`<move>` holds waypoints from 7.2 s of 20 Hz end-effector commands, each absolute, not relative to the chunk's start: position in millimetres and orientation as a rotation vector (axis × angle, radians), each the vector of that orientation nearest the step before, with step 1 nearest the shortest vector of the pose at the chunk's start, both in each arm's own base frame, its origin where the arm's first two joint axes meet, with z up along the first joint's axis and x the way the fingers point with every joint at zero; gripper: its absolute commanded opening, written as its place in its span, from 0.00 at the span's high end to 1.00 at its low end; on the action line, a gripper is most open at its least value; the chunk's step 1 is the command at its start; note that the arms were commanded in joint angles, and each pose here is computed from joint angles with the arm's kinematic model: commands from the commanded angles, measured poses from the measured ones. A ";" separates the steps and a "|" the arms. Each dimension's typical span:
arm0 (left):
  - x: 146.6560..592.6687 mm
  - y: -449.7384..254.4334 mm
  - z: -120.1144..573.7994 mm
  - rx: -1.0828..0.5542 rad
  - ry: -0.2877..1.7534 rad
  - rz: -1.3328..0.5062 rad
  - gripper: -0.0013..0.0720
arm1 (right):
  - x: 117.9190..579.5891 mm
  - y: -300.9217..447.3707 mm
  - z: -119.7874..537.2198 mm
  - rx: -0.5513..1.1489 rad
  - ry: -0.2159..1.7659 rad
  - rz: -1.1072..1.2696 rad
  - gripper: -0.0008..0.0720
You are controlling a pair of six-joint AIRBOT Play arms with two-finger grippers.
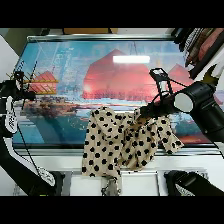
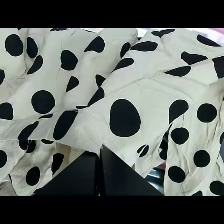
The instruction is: Fold the clothes and pants, and hang the long-sleeved shirts on hangers.
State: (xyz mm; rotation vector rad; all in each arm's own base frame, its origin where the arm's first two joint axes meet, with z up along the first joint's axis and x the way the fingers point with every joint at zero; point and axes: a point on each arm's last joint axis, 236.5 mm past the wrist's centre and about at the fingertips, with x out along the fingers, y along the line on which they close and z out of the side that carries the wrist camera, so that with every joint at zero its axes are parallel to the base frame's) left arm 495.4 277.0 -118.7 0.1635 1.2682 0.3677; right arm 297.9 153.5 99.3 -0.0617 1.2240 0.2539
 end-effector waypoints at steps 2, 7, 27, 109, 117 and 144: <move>493.9 277.1 -120.8 0.153 1.275 0.376 0.48 | 297.7 153.7 98.9 -0.063 1.225 0.254 0.97; 492.4 277.0 -119.0 0.148 1.281 0.380 0.93 | 297.7 153.7 98.9 -0.063 1.225 0.254 0.97; 459.8 121.0 94.5 0.213 1.167 0.053 0.97 | 297.9 153.8 98.1 -0.063 1.228 0.254 0.97; 235.1 -244.2 -6.8 0.567 1.077 -1.358 0.97 | 305.3 203.3 156.1 -0.278 1.002 0.456 0.97; 236.9 -244.7 -6.9 0.567 1.072 -1.352 0.97 | 268.5 293.7 155.7 -0.224 0.952 0.629 0.97; 235.3 -244.2 -6.9 0.567 1.078 -1.357 0.97 | 233.4 251.2 218.3 -0.122 0.959 1.031 0.22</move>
